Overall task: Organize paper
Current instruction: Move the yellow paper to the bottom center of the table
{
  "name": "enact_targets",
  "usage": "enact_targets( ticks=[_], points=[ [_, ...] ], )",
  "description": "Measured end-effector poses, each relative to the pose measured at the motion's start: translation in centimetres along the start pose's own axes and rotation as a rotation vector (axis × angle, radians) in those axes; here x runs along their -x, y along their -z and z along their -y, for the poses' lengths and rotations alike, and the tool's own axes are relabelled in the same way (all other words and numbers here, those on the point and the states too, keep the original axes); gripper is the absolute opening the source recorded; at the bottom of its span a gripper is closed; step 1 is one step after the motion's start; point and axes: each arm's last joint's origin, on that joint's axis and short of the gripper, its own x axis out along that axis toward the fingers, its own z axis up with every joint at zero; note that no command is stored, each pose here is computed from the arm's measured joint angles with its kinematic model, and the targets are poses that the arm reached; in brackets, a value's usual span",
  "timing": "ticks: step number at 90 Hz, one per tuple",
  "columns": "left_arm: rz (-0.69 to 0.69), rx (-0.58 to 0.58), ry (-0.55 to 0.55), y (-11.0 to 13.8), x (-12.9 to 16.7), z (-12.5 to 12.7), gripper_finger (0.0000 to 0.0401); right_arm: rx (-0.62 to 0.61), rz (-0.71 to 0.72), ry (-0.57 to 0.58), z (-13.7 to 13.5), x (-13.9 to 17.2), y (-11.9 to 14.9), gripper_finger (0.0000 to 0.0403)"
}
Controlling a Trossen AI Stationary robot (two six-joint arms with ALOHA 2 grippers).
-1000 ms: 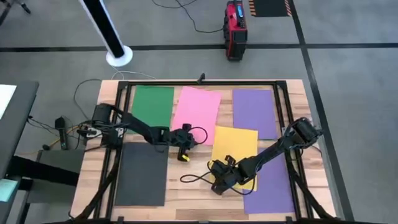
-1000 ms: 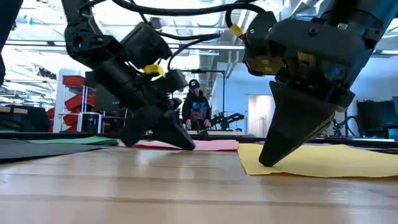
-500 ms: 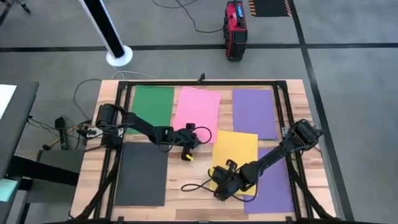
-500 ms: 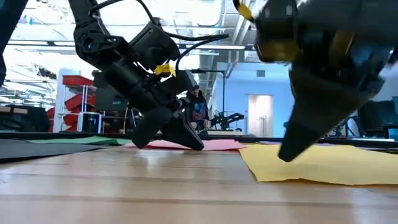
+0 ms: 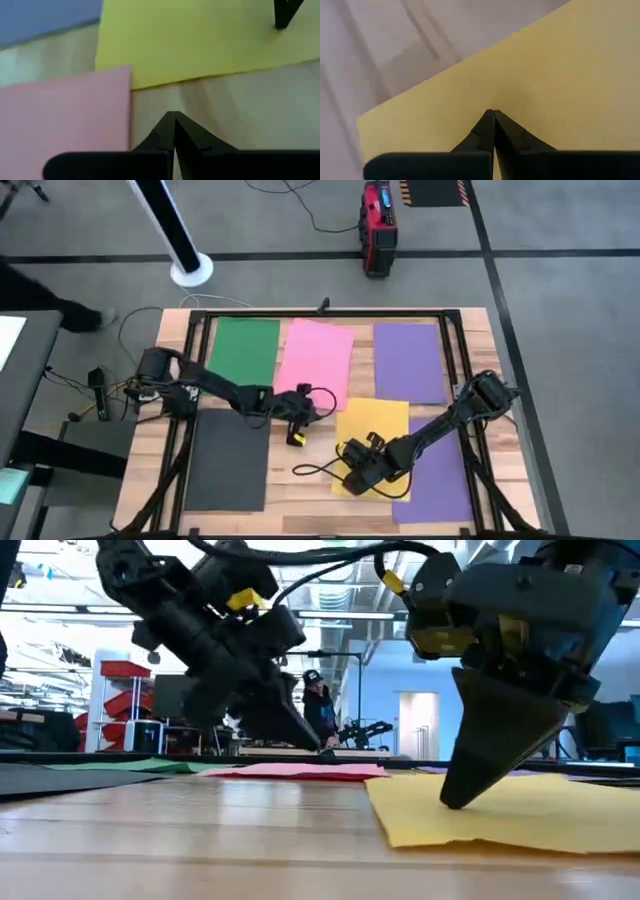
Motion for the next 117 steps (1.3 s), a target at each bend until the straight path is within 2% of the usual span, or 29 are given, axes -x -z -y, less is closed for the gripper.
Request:
enact_targets(
  ticks=[17, 30, 40, 54, 69, 91, 105, 117],
  points=[
    [0.017, 0.004, 0.081, -0.5, 0.5, 2.4, 0.0000, -0.016, 0.004, -0.085, -0.6, -0.1, -0.4, 0.0000],
    [0.087, 0.020, 0.108, -0.9, -0.1, 3.9, 0.0000, 0.050, 0.025, -0.085, -0.8, 0.3, -0.8, 0.0000],
    [0.127, 0.019, 0.124, -1.0, -1.0, 4.7, 0.0000, 0.104, 0.051, -0.030, -1.2, 2.2, -1.2, 0.0000],
    [0.172, 0.033, 0.123, -2.1, -2.7, 5.1, 0.0000, 0.207, 0.098, 0.072, -0.9, 5.5, -0.2, 0.0000],
    [0.173, 0.027, 0.121, -3.2, -5.5, 5.5, 0.0000, 0.283, 0.195, 0.050, -1.0, 9.0, 0.8, 0.0000],
    [0.129, 0.042, 0.125, -3.7, -9.1, 6.1, 0.0000, 0.230, 0.299, 0.066, 1.3, 11.8, 2.7, 0.0000],
    [0.088, 0.115, 0.135, -3.7, -9.0, 6.8, 0.0000, 0.215, 0.313, 0.048, 2.2, 12.7, 3.2, 0.0000],
    [0.033, 0.163, 0.151, -3.7, -8.1, 8.4, 0.0000, 0.219, 0.314, 0.058, 2.7, 13.1, 3.1, 0.0000]
  ],
)
